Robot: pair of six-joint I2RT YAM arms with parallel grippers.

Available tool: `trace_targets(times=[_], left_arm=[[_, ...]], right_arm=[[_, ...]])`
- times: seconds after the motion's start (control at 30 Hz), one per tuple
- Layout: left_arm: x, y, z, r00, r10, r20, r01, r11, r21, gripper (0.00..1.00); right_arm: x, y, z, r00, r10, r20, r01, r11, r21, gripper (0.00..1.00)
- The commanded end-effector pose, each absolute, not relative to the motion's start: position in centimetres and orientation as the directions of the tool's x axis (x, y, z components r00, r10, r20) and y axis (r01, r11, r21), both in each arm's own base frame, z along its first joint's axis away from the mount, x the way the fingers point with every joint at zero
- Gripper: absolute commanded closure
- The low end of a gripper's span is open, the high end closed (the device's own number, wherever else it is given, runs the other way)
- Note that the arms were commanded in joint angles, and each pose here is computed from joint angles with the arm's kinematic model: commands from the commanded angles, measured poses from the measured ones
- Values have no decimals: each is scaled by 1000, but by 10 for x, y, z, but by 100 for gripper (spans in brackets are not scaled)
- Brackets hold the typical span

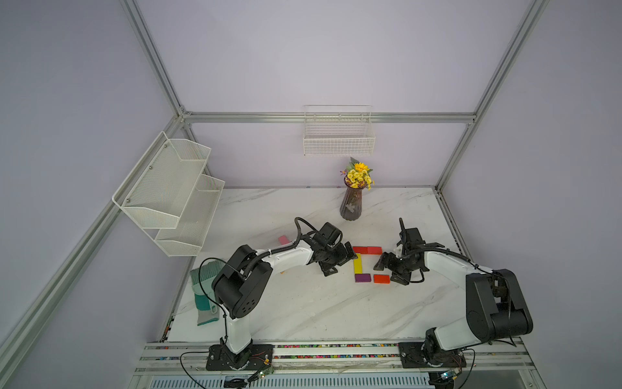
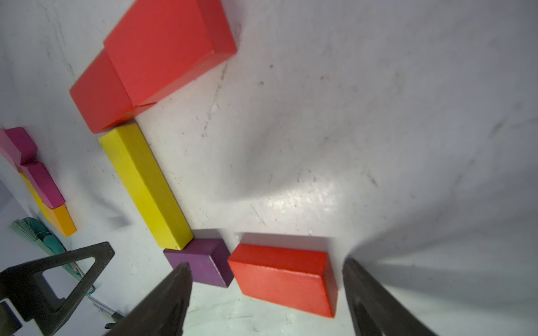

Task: Assemble the letter c with building blocks
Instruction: Assemble the building block at the center of the board.

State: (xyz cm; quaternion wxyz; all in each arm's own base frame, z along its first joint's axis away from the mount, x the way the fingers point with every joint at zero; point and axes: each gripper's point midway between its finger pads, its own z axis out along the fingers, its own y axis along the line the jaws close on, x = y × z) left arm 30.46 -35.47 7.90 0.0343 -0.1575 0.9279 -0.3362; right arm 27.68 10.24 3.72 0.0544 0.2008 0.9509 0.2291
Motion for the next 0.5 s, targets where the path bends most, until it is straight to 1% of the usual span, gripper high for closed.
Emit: trace_targets(times=[0.0,0.27,0.47], left_arm=[[314,-367,94,-948,-318,31,-254,693,-675,0],[314,-370,95,-949,-314,35,-253,690,-678,0],[312,-371,93,-949,-312,40,-256,692,-675,0]], right_arm=[[283,104,43,-919,394,-32,334,816,471,17],[273,100,40,-930,367,-19,326,846,421,19],[273,110,44,-936,353,-11,307,829,467,19]])
